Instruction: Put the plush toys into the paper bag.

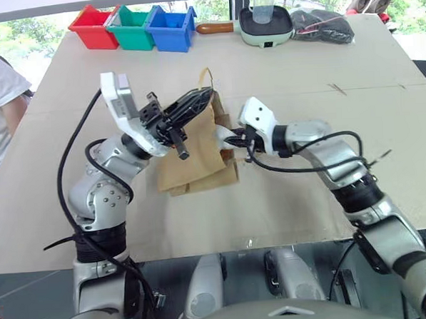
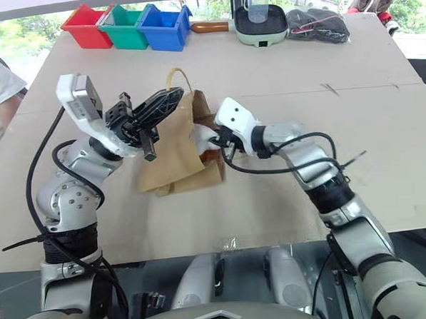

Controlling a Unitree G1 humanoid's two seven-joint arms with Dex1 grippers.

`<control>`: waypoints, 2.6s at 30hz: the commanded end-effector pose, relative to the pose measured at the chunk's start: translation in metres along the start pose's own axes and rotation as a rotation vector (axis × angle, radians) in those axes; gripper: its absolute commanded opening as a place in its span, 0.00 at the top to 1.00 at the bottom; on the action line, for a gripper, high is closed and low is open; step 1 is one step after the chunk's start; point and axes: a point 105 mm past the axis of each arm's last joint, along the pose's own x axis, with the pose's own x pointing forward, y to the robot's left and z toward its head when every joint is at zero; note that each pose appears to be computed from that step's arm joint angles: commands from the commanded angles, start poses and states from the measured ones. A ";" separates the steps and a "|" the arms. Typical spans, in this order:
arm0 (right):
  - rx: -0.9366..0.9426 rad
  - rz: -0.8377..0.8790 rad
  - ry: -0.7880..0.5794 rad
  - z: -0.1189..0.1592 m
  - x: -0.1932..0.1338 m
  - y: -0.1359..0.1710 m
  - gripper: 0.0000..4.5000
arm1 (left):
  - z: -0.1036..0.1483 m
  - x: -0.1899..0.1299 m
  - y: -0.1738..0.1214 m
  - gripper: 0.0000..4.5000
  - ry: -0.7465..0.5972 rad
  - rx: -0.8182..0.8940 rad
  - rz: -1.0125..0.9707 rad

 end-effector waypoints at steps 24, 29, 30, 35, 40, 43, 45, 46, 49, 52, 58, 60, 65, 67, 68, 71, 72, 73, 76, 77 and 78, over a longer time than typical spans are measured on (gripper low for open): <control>0.050 0.315 -0.121 0.004 0.040 0.062 1.00 | -0.005 0.001 -0.018 1.00 -0.008 -0.010 0.002; 0.083 0.326 -0.134 -0.008 0.038 0.060 0.53 | -0.005 -0.002 -0.016 1.00 -0.011 0.004 0.018; 0.078 0.306 -0.139 -0.008 0.034 0.057 0.42 | -0.004 -0.004 -0.016 1.00 -0.011 0.009 0.024; 0.145 0.194 -0.143 -0.014 -0.004 0.037 0.20 | 0.001 -0.014 -0.010 1.00 -0.020 0.033 0.049; 0.237 0.045 -0.102 -0.026 -0.043 0.022 0.20 | 0.005 -0.018 -0.010 1.00 -0.040 0.034 0.039; 0.325 -0.017 -0.079 -0.038 -0.065 0.022 0.20 | 0.014 -0.016 -0.010 1.00 -0.081 0.038 0.016; 0.413 -0.078 -0.072 -0.043 -0.074 0.018 0.20 | 0.023 -0.014 -0.011 1.00 -0.117 0.046 -0.007; 0.457 -0.108 -0.068 -0.046 -0.077 0.016 0.20 | 0.028 -0.012 -0.011 1.00 -0.130 0.051 -0.015; 0.616 -0.188 -0.045 -0.058 -0.087 0.009 0.20 | 0.034 -0.010 -0.011 1.00 -0.132 0.057 -0.042; 0.732 -0.222 0.013 -0.078 -0.092 0.011 0.20 | 0.033 -0.011 -0.010 1.00 -0.118 0.059 -0.052; 0.907 -0.145 -0.104 -0.074 -0.066 0.008 0.20 | 0.027 -0.008 -0.012 1.00 -0.105 0.044 -0.069; 0.943 -0.144 -0.163 -0.070 -0.057 -0.001 0.20 | 0.025 -0.009 -0.014 1.00 -0.098 0.036 -0.071; 0.959 -0.113 -0.262 -0.062 -0.047 -0.012 0.54 | 0.024 -0.011 -0.014 1.00 -0.089 0.034 -0.062; 0.949 -0.073 -0.384 -0.043 -0.051 -0.017 0.75 | 0.023 -0.013 -0.012 1.00 -0.086 0.039 -0.037; 0.926 -0.038 -0.448 -0.028 -0.056 -0.017 0.84 | 0.024 -0.015 -0.009 1.00 -0.086 0.045 -0.017; 0.839 0.077 -0.600 0.025 -0.074 -0.013 0.98 | 0.034 -0.022 0.010 1.00 -0.096 0.074 0.057; 0.803 0.111 -0.641 0.044 -0.081 -0.010 0.98 | 0.040 -0.025 0.016 1.00 -0.101 0.090 0.070; 0.775 0.127 -0.664 0.056 -0.086 -0.008 0.98 | 0.045 -0.027 0.021 1.00 -0.105 0.099 0.078; 0.650 0.158 -0.676 0.092 -0.098 0.001 0.98 | 0.062 -0.035 0.040 1.00 -0.114 0.133 0.107; 0.623 0.163 -0.675 0.100 -0.101 0.003 0.98 | 0.064 -0.037 0.045 1.00 -0.116 0.138 0.114; 0.595 0.164 -0.678 0.107 -0.104 0.005 0.98 | 0.065 -0.037 0.049 1.00 -0.111 0.146 0.119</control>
